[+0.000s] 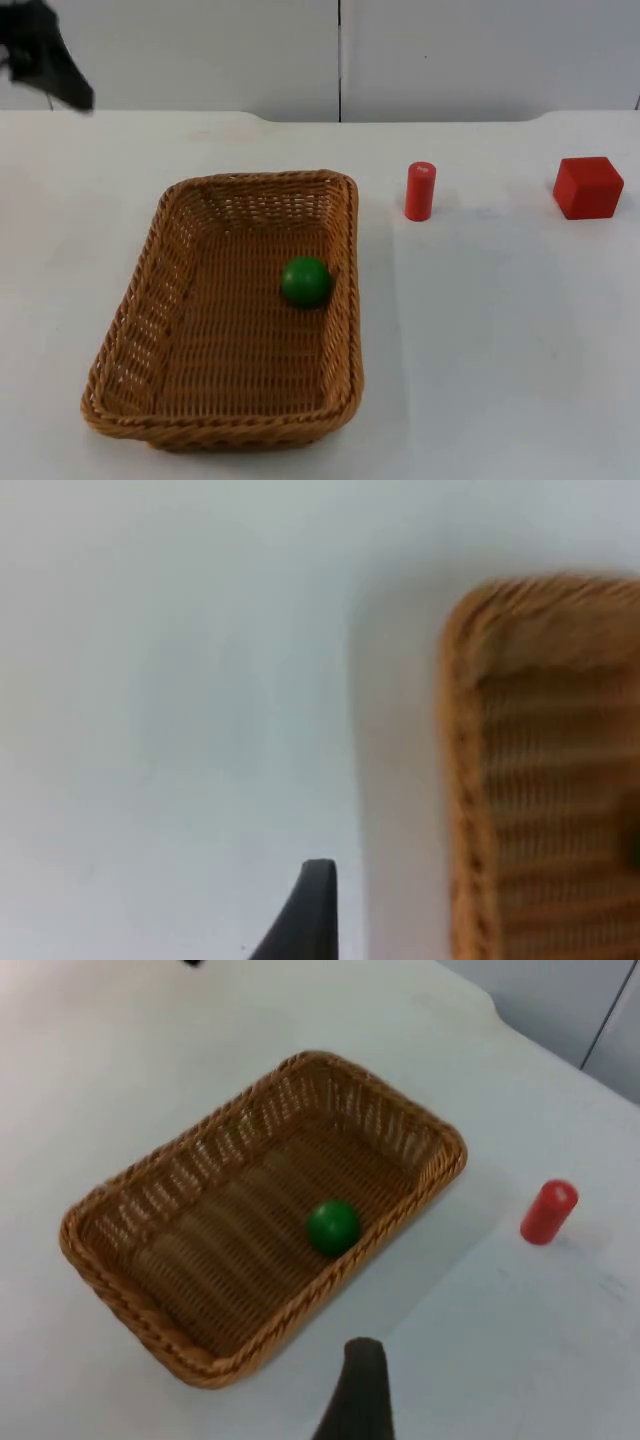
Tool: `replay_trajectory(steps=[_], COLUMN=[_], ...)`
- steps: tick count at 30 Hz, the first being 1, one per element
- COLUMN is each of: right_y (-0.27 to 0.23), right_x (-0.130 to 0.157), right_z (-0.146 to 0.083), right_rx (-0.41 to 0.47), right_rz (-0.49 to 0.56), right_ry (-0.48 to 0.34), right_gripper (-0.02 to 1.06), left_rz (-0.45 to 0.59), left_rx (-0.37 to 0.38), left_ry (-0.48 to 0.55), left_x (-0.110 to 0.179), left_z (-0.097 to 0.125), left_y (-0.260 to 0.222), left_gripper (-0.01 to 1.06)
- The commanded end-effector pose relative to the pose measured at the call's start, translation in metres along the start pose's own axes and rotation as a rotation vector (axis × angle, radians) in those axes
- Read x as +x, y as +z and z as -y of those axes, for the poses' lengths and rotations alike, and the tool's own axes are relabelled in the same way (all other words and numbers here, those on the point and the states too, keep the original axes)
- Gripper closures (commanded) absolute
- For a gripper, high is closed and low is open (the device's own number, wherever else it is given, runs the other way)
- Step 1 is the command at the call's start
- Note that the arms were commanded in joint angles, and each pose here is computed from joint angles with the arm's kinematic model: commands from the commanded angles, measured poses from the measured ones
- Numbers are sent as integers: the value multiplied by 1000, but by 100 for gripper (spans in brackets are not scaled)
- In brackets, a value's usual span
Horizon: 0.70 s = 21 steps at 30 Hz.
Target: Pick up the basket with the left hand and place the object to the left of the red cylinder into the basket with the right hand.
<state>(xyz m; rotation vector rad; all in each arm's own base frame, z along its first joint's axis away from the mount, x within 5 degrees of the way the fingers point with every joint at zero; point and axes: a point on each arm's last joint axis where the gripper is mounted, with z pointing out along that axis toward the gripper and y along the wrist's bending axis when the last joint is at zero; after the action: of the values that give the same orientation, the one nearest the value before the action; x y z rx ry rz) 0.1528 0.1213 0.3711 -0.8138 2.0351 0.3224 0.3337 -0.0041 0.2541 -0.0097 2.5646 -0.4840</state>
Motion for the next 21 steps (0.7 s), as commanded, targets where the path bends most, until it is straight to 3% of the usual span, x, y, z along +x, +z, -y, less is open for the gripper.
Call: replay_trajectory(steps=[1,4,5,10,11,21], right_y=[-9,-37,-37,-77,-77,-114], right_x=[-1,-1,-1,14,14,74], right_z=[1,2,2,0,0,-5], right_rx=[12,20,20,27,27,26], right_rz=[49,144,144,251,251,261], right_ry=[7,19,19,33,33,46], right_gripper=[38,38,38,38,38,38], left_rz=[49,195,195,377,377,561], left_rx=[-4,-12,-12,-33,-33,-26], left_ry=[27,113,113,206,206,294], left_x=[3,19,19,65,65,161], left_z=[9,32,32,56,56,72], left_y=[-25,-83,-83,-146,-146,-188], left_gripper=[17,17,17,17,17,17])
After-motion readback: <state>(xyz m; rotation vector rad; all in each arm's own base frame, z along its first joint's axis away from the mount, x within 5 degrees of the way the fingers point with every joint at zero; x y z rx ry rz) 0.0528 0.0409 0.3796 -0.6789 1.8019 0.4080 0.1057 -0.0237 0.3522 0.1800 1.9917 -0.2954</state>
